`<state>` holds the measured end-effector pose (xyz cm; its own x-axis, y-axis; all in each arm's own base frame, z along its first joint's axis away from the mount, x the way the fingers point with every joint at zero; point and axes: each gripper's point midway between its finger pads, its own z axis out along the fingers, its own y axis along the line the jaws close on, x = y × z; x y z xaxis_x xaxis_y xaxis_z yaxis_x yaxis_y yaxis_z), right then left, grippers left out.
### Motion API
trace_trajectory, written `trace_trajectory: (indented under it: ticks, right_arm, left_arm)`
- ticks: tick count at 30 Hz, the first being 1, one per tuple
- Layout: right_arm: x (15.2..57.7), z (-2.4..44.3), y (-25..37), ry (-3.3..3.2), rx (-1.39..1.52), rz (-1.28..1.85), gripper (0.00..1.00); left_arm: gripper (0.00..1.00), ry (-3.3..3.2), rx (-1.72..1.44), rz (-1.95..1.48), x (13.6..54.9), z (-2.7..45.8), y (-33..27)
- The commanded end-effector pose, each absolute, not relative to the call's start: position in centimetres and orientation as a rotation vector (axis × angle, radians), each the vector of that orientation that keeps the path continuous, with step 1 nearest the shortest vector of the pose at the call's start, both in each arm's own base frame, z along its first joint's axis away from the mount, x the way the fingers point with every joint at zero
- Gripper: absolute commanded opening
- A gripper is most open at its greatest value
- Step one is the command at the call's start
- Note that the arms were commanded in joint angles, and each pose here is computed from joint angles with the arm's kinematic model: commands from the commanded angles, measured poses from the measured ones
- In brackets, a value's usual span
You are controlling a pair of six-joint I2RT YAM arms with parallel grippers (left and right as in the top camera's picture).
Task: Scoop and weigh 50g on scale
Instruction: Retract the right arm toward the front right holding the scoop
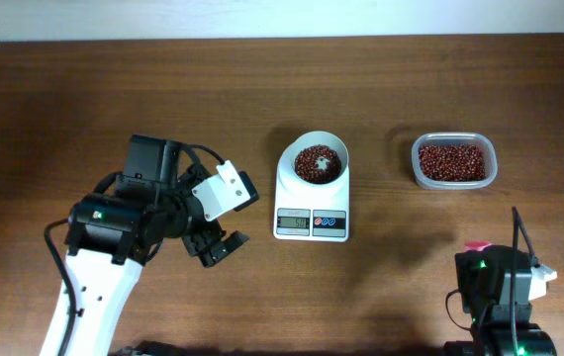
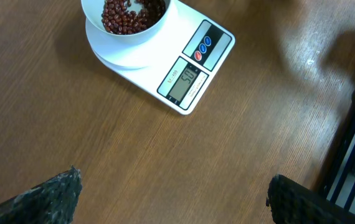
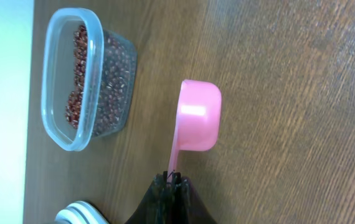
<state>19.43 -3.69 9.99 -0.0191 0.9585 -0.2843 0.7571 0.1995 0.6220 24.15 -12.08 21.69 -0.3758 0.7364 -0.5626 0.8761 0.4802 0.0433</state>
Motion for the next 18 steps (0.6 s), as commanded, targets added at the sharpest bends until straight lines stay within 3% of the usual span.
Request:
trace_trajectory:
  ticks: [1,17,18]
  right_arm:
    - [19.2,8.9,-3.4,1.871,1.612,0.372,0.06]
    - [20.9,6.1,-2.4,1.997,1.671,0.345,0.05]
    - [20.9,6.0,-2.5,1.994,1.672,0.335,0.1]
  left_arm:
    - [0.99,2.22,1.317,-0.364,24.2,21.7,-12.0]
    - [0.99,2.22,1.317,-0.364,24.2,21.7,-12.0]
    - [0.99,2.22,1.317,-0.364,24.2,21.7,-12.0]
